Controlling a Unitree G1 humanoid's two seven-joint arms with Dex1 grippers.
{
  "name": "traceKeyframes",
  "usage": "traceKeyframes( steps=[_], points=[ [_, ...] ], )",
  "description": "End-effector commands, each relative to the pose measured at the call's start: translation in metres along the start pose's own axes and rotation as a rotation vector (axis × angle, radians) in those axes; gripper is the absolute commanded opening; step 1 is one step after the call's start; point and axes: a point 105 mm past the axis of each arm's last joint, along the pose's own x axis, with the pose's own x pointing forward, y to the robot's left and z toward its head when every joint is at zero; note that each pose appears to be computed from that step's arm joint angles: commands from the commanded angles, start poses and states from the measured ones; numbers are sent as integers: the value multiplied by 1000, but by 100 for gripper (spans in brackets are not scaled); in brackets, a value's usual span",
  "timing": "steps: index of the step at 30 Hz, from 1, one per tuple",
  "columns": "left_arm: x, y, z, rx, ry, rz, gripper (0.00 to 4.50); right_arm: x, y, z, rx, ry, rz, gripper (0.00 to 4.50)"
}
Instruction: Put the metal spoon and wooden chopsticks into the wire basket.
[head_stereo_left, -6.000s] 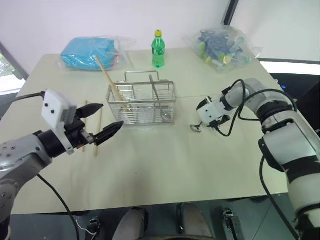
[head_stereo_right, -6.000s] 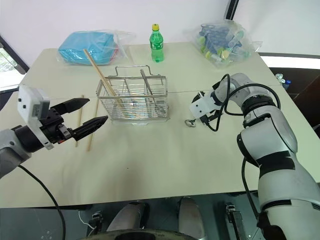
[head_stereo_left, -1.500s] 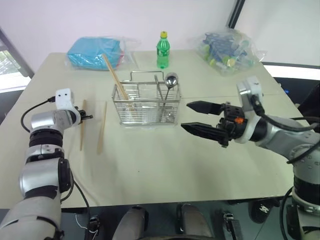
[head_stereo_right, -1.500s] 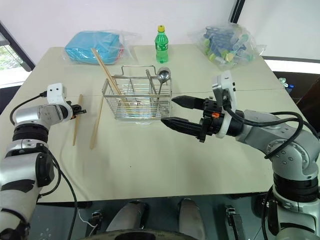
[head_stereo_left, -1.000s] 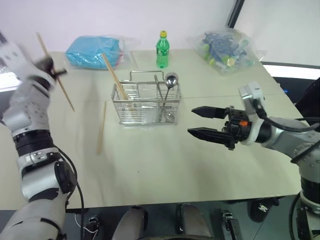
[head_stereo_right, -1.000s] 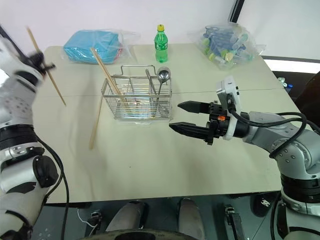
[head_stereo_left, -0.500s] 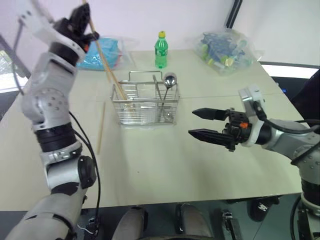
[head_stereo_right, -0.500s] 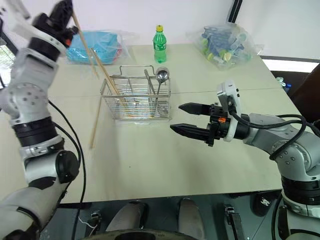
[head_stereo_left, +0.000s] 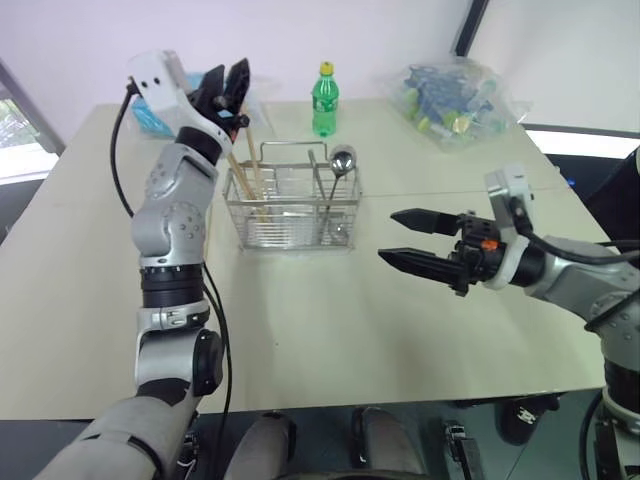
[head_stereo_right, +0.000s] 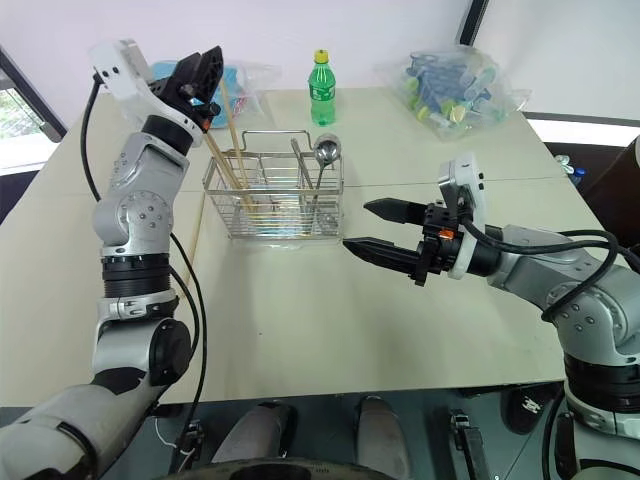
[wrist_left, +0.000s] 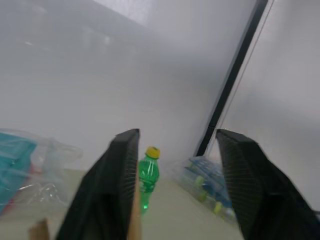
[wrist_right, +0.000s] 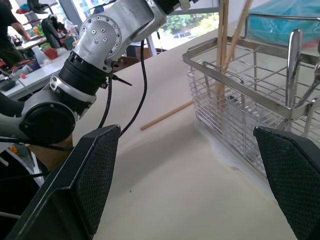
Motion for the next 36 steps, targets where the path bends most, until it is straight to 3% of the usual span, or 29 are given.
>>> traceKeyframes(
  steps=[1, 7, 11, 14, 18, 24, 31, 36],
  points=[
    [-2, -8, 15, -3, -44, -33, 445, -3, 4, 13, -46, -47, -1, 440],
    [-10, -4, 40, 50, -8, -43, 445, 0, 0, 13, -44, -52, -6, 440],
    [-15, 31, 64, 142, 109, 70, 445, 2, 0, 11, -51, -48, 6, 440],
    [-20, 55, 65, 165, 216, 155, 445, 3, 0, 9, -51, -46, 13, 440],
    [-50, 109, 31, 170, 522, 392, 445, 7, -1, 6, -48, -38, 34, 440],
    [-92, 122, -41, 109, 829, 502, 445, 11, -2, 7, -57, -32, 53, 440],
    [-110, 127, -93, 61, 973, 549, 445, 10, 1, 4, -49, -24, 59, 440],
    [-108, 129, -110, 53, 1013, 543, 445, 7, 6, -5, -38, 13, 78, 440]
  ],
)
